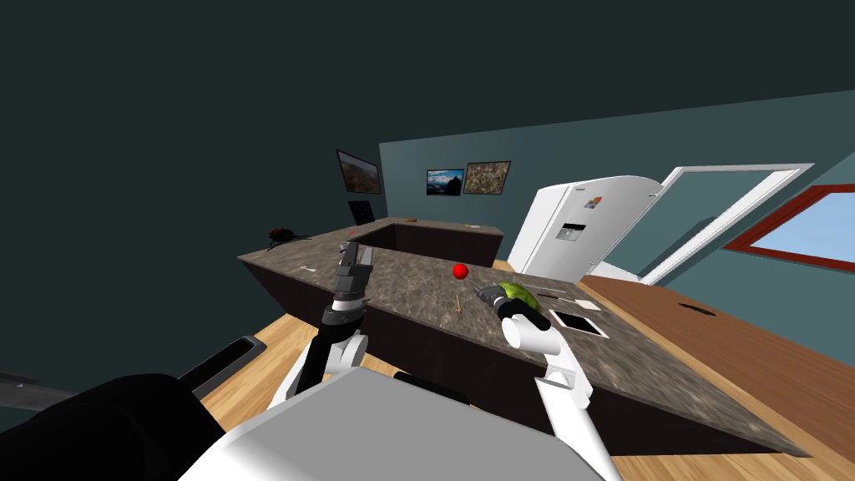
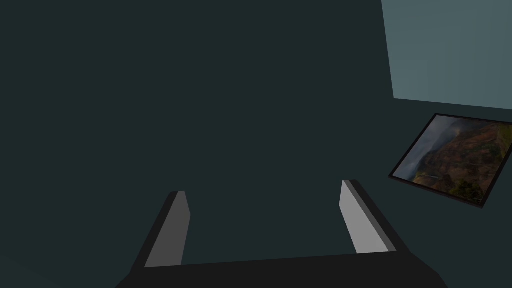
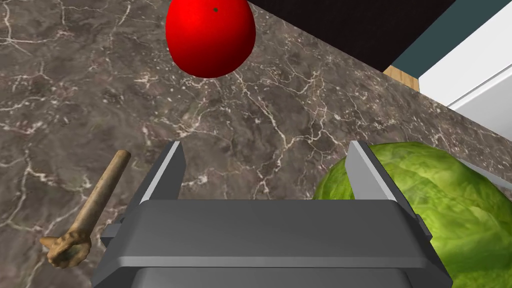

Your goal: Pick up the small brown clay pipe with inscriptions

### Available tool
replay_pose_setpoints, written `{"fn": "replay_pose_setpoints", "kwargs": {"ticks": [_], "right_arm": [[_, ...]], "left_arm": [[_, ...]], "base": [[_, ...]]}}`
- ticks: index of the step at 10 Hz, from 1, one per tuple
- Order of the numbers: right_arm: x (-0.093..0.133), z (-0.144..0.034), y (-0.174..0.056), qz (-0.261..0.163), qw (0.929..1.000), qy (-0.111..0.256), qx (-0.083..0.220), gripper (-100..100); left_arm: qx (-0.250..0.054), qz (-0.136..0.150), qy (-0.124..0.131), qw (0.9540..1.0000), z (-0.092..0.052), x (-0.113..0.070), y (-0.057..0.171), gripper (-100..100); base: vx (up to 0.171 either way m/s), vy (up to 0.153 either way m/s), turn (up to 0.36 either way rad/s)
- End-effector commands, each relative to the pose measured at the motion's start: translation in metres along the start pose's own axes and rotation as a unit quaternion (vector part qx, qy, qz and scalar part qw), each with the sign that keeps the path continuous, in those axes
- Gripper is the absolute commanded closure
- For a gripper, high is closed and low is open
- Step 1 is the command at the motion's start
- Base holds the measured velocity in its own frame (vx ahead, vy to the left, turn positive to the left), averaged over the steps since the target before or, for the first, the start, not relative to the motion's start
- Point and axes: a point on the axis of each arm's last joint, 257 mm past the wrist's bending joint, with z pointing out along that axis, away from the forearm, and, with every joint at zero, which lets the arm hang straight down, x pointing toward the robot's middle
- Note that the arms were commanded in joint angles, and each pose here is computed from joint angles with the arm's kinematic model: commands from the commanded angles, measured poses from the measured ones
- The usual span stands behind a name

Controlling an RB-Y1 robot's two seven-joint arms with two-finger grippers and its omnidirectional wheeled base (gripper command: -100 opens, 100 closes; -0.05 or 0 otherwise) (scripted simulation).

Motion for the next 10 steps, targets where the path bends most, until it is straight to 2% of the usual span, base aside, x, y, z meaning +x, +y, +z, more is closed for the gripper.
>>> {"fn": "replay_pose_setpoints", "kwargs": {"ticks": [1, 2, 3, 4, 5, 6, 7, 8, 9, 10], "right_arm": [[-0.006, 0.001, -0.003, 0.005, 0.9999, -0.013, 0.007, -100], [-0.012, 0.006, -0.011, 0.035, 0.9987, -0.030, 0.020, -100], [-0.017, 0.006, -0.013, 0.035, 0.9983, -0.039, 0.024, -100], [-0.021, 0.010, -0.021, 0.064, 0.9958, -0.054, 0.036, -100], [-0.026, 0.009, -0.023, 0.064, 0.9950, -0.065, 0.041, -100], [-0.030, 0.013, -0.032, 0.093, 0.9912, -0.079, 0.053, -100], [-0.035, 0.012, -0.035, 0.092, 0.9901, -0.090, 0.057, -100], [-0.038, 0.015, -0.044, 0.120, 0.9850, -0.104, 0.068, -100], [-0.043, 0.013, -0.047, 0.119, 0.9837, -0.114, 0.072, -100], [-0.046, 0.015, -0.057, 0.145, 0.9773, -0.130, 0.084, -100]], "left_arm": [[0.000, 0.000, 0.000, 1.0000, 0.000, 0.000, 0.000, 0], [0.000, 0.000, 0.000, 1.0000, 0.000, 0.000, 0.000, 0], [0.000, 0.000, 0.000, 1.0000, 0.000, 0.000, 0.000, 0], [0.000, 0.000, 0.000, 1.0000, 0.000, 0.000, 0.000, 0], [0.000, 0.000, 0.000, 1.0000, 0.000, 0.000, 0.000, 0], [0.000, 0.000, 0.000, 1.0000, 0.000, 0.000, 0.000, 0], [0.000, 0.000, 0.000, 1.0000, 0.000, 0.000, 0.000, 0], [0.000, 0.000, 0.000, 1.0000, 0.000, 0.000, 0.000, 0], [0.000, 0.000, 0.000, 1.0000, 0.000, 0.000, 0.000, 0], [0.000, 0.000, 0.000, 1.0000, 0.000, 0.000, 0.000, 0]], "base": [[0.001, -0.006, -0.002], [0.000, -0.012, 0.025], [-0.001, -0.014, 0.017], [-0.002, -0.018, 0.022], [-0.003, -0.018, 0.014], [-0.005, -0.017, 0.022], [-0.006, -0.008, 0.023], [-0.007, -0.009, 0.027], [0.000, 0.000, 0.000], [0.000, 0.000, 0.000]]}}
